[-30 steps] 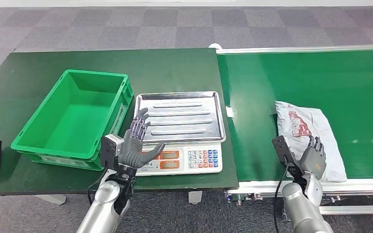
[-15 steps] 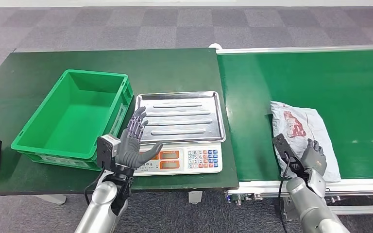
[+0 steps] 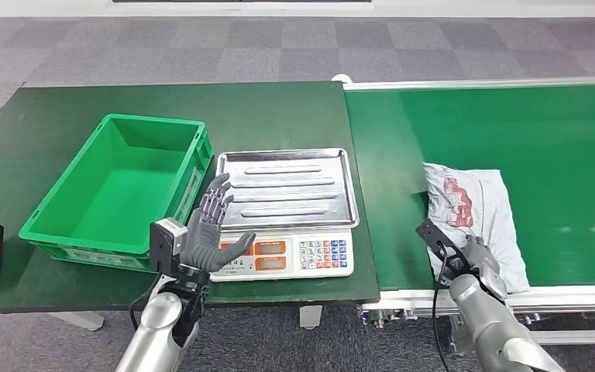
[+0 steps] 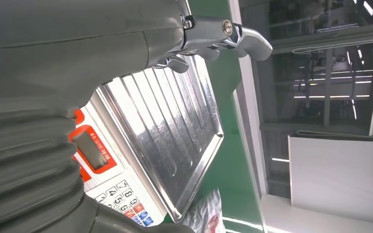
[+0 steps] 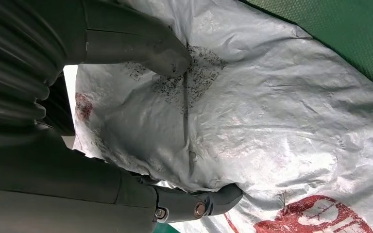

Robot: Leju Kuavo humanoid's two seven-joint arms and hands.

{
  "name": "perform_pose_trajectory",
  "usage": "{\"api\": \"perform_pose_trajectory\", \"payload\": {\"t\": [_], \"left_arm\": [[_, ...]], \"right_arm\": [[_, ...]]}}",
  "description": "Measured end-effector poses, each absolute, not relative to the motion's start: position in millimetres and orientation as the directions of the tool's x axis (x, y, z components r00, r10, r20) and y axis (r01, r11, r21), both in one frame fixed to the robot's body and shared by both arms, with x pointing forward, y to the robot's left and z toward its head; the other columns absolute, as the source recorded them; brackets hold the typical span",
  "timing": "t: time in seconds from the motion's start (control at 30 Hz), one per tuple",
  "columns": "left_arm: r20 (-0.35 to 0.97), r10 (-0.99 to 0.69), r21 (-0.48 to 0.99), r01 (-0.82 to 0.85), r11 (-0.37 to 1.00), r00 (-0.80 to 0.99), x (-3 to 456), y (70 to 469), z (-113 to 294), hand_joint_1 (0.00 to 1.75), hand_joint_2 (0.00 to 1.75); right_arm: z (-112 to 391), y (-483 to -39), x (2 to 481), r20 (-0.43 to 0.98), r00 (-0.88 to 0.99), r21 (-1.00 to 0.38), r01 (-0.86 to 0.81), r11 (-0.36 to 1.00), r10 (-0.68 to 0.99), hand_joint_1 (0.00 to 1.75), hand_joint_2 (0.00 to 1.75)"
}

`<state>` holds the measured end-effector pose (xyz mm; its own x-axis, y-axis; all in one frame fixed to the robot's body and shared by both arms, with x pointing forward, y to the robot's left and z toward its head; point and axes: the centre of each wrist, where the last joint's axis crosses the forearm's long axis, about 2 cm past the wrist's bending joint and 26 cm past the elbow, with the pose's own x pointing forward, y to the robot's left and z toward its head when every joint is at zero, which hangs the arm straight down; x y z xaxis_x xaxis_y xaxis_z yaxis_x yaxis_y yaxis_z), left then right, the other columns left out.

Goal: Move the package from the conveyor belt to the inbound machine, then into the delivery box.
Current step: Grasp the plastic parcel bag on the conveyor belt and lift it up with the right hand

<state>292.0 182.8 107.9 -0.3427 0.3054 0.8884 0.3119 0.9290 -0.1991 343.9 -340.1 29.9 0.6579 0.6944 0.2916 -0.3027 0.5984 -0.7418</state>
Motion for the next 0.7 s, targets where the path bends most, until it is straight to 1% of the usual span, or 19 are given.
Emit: {"api": "perform_pose_trajectory", "payload": {"t": [0.2,0.23,0.33,0.37,0.7], "left_arm": [[0.888,0.303,-0.196,0.311,0.930,-0.347,290.6,184.4,108.7,0.00,1.75],[0.888,0.301,-0.194,0.311,0.930,-0.347,290.4,184.5,108.8,0.00,1.75],[0.893,0.288,-0.181,0.310,0.933,-0.346,289.6,185.1,110.3,0.00,1.75],[0.895,0.283,-0.176,0.309,0.935,-0.346,289.1,185.3,111.1,0.00,1.75],[0.905,0.247,-0.147,0.290,0.946,-0.347,288.5,191.1,113.3,0.00,1.75]], "right_arm": [[29.9,-335.9,344.5,0.294,0.656,-0.732,-0.313,0.605,0.695,0.00,1.75],[30.0,-335.0,344.7,0.298,0.655,-0.729,-0.313,0.608,0.694,0.23,1.75],[30.1,-332.0,345.2,0.322,0.646,-0.719,-0.310,0.622,0.693,1.54,1.75],[30.2,-330.8,345.4,0.338,0.638,-0.714,-0.305,0.630,0.692,1.75,1.75],[36.4,-307.9,353.0,0.535,0.492,-0.694,-0.207,0.689,0.687,1.75,1.75]]}}
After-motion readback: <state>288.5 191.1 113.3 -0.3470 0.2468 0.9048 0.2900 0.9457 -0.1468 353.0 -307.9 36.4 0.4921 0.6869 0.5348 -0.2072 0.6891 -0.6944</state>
